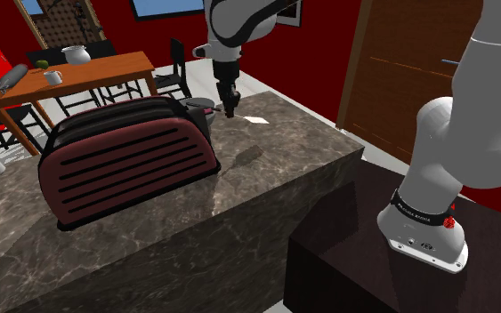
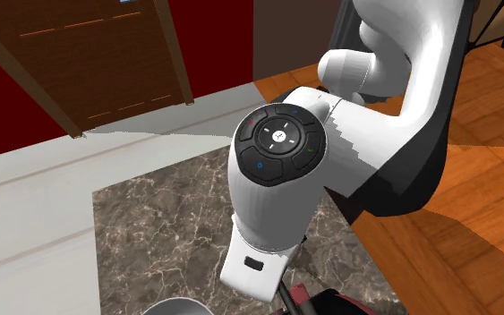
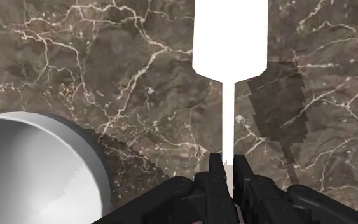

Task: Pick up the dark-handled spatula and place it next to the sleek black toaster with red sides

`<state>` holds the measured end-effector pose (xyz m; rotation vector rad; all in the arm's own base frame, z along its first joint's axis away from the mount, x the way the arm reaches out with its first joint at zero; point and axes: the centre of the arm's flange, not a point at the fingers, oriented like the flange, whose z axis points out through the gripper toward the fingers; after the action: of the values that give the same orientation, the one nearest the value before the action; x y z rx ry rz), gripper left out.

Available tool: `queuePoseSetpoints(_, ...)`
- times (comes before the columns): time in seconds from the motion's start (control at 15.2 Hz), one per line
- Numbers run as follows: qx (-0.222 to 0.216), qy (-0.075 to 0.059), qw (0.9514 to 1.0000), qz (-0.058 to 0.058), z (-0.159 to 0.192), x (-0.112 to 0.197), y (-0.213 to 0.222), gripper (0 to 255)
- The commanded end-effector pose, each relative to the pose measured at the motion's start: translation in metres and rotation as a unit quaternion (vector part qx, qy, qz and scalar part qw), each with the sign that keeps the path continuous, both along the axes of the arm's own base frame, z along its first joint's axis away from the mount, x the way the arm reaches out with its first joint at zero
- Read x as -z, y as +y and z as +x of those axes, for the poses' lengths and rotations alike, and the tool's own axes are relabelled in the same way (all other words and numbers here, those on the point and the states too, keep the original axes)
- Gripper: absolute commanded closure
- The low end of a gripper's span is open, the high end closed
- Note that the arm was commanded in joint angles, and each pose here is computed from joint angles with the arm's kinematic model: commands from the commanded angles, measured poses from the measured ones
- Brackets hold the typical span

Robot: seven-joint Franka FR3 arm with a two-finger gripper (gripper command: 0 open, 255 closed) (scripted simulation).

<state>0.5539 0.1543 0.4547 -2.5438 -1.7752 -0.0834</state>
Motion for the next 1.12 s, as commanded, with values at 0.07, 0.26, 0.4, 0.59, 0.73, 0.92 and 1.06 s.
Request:
queuePoseSetpoints(0.07,0.000,0.000,1.0000,0.000,0.000,0.016,0.000,255)
queuePoseSetpoints(0.26,0.000,0.000,1.0000,0.000,0.000,0.031,0.000,255)
queuePoseSetpoints(0.4,0.000,0.000,1.0000,0.000,0.000,0.042,0.000,255)
queuePoseSetpoints(0.59,0.000,0.000,1.0000,0.000,0.000,0.058,0.000,255)
queuePoseSetpoints(0.73,0.000,0.000,1.0000,0.000,0.000,0.068,0.000,255)
queuePoseSetpoints(0.92,0.000,0.000,1.0000,0.000,0.000,0.084,0.000,255)
queuePoseSetpoints(1.06,0.000,0.000,1.0000,0.000,0.000,0.095,0.000,255)
